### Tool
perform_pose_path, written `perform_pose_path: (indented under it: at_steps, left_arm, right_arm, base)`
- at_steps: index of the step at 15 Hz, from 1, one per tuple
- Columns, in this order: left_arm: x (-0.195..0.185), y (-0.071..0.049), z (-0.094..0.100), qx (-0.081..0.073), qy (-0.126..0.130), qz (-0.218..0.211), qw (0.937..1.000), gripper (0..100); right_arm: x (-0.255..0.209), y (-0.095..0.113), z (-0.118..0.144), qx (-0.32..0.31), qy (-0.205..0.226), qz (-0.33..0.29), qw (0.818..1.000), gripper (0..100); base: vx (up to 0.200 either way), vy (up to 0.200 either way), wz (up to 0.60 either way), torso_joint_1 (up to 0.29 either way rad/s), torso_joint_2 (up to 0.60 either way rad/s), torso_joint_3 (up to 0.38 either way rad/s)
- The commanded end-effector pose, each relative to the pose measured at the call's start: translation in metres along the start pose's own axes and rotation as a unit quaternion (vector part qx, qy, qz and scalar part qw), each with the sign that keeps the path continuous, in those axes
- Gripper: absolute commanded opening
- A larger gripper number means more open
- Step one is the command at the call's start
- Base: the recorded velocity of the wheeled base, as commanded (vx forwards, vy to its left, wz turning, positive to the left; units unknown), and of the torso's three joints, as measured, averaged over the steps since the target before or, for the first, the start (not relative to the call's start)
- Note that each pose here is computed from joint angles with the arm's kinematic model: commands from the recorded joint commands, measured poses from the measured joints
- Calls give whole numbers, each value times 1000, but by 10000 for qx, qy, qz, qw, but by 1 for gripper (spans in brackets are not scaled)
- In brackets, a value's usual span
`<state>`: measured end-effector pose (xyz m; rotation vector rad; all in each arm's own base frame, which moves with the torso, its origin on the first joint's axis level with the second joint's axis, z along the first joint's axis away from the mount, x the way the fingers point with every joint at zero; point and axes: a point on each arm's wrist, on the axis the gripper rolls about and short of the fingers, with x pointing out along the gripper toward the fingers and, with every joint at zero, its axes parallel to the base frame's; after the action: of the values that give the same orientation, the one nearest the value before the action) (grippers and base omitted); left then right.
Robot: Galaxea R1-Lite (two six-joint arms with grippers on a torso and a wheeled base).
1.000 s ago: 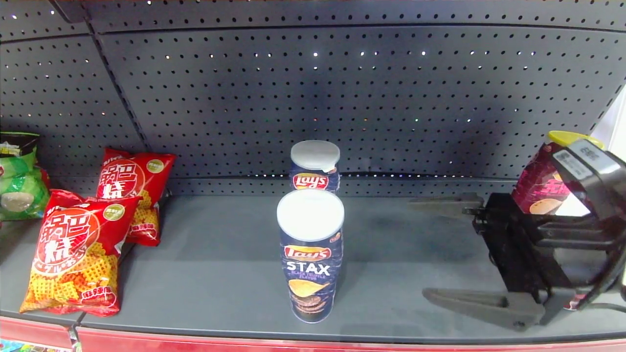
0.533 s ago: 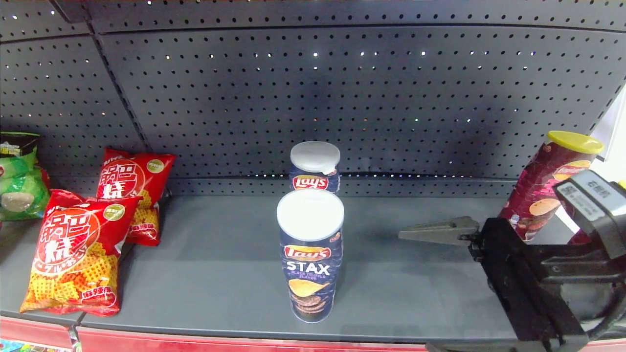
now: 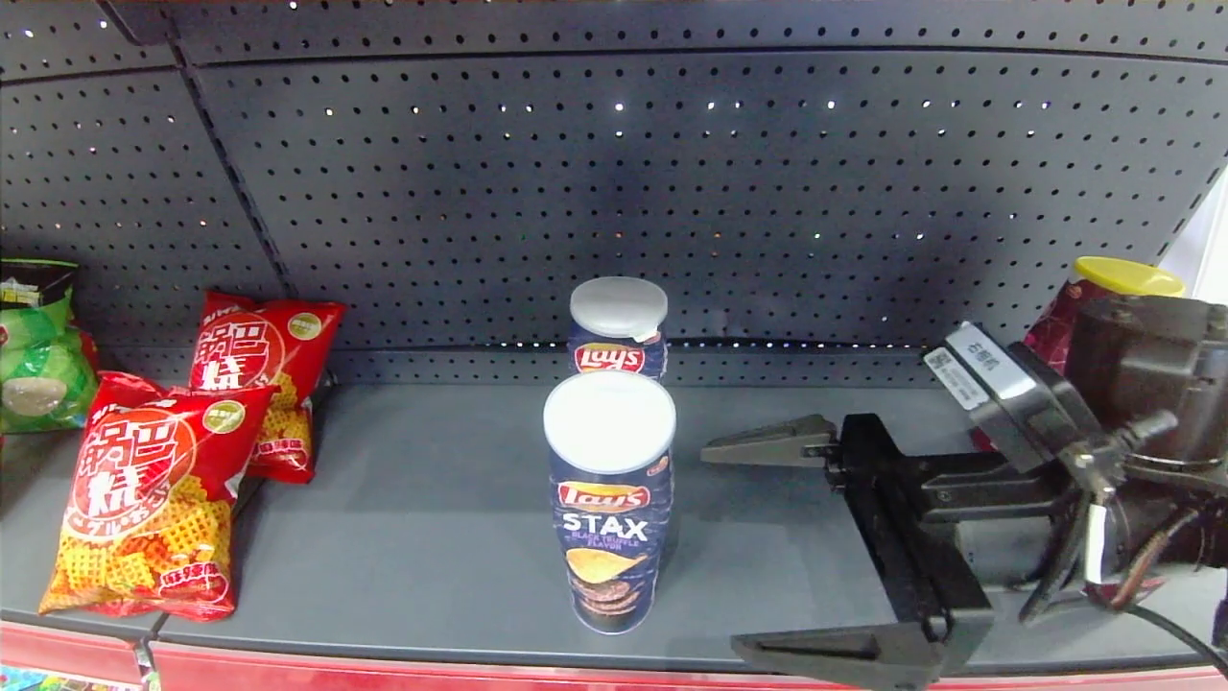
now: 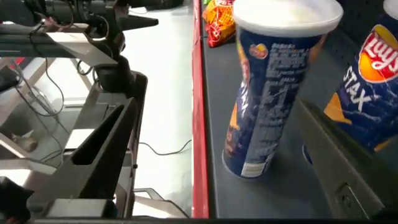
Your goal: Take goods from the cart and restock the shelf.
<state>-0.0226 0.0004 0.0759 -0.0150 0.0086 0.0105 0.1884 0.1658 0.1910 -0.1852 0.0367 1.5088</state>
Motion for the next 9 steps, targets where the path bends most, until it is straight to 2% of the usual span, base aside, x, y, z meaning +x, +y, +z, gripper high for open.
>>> perform_pose_path:
  at_steps: [1, 8, 9]
  left_arm:
    - [0, 0, 0, -1, 10, 2, 10000, 100]
    - [0, 0, 0, -1, 10, 2, 10000, 100]
    - [0, 0, 0, -1, 10, 2, 10000, 100]
  right_arm:
    - [15, -13, -9, 119, 104, 86, 9998, 100]
    - [43, -25, -5, 49, 39, 317, 9995, 100]
    - [52, -35, -2, -12, -22, 309, 9995, 100]
  base:
    - [0, 0, 0, 0, 0, 0]
    - [0, 0, 0, 0, 0, 0]
    - [0, 0, 0, 0, 0, 0]
